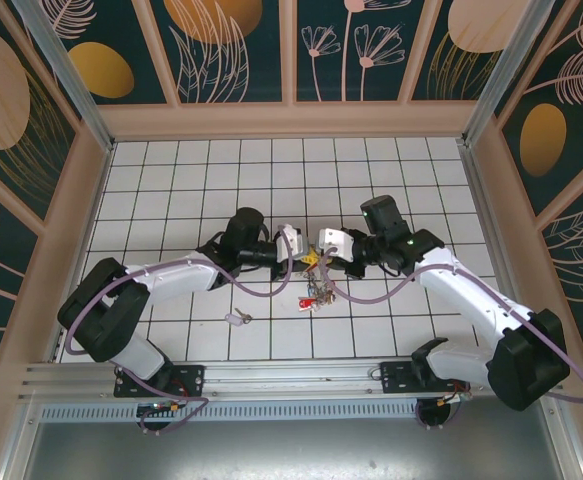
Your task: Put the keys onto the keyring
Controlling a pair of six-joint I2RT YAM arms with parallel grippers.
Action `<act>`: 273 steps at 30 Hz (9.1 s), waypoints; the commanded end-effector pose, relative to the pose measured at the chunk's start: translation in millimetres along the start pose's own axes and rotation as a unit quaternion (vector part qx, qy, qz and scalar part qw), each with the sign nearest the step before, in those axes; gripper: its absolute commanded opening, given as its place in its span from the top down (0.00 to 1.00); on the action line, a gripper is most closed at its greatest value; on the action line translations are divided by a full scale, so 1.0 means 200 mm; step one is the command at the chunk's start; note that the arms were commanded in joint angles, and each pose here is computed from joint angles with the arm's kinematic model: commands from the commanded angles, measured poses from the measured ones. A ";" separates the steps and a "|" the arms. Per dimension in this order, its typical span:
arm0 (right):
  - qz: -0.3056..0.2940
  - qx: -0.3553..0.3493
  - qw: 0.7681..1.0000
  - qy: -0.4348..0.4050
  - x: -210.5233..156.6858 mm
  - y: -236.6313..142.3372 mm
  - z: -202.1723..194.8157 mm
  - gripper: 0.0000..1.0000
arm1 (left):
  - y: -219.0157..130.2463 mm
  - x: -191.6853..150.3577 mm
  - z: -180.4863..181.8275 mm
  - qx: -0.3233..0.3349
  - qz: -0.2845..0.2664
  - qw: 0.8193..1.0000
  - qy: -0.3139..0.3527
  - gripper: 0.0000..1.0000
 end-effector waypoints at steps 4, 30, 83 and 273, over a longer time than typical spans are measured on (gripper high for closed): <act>-0.057 -0.002 0.998 0.006 0.05 -0.07 0.02 0.86 | -0.05 0.13 -0.06 -0.008 -0.068 0.998 0.007 1.00; -0.166 -0.028 0.986 0.014 0.13 -0.14 0.02 0.83 | -0.06 0.19 -0.13 -0.059 -0.127 0.990 0.000 1.00; -0.195 -0.008 0.981 0.022 0.14 -0.10 0.05 0.85 | -0.04 0.20 -0.10 -0.051 -0.151 0.987 -0.014 1.00; -0.099 0.133 0.984 -0.072 0.31 0.61 0.58 0.60 | -0.93 0.10 0.61 0.289 -0.093 0.941 -0.151 1.00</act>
Point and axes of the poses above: each hand's point on the last joint's axis, 136 mm out from that joint toward the fingers, its own y axis out along the fingers, its own z axis along the line the jaws close on, x = y × z, the point moved 1 cm from there along -y, back along the fingers, and after that the axes turned 10 degrees about -y, right-handed, at the moved point
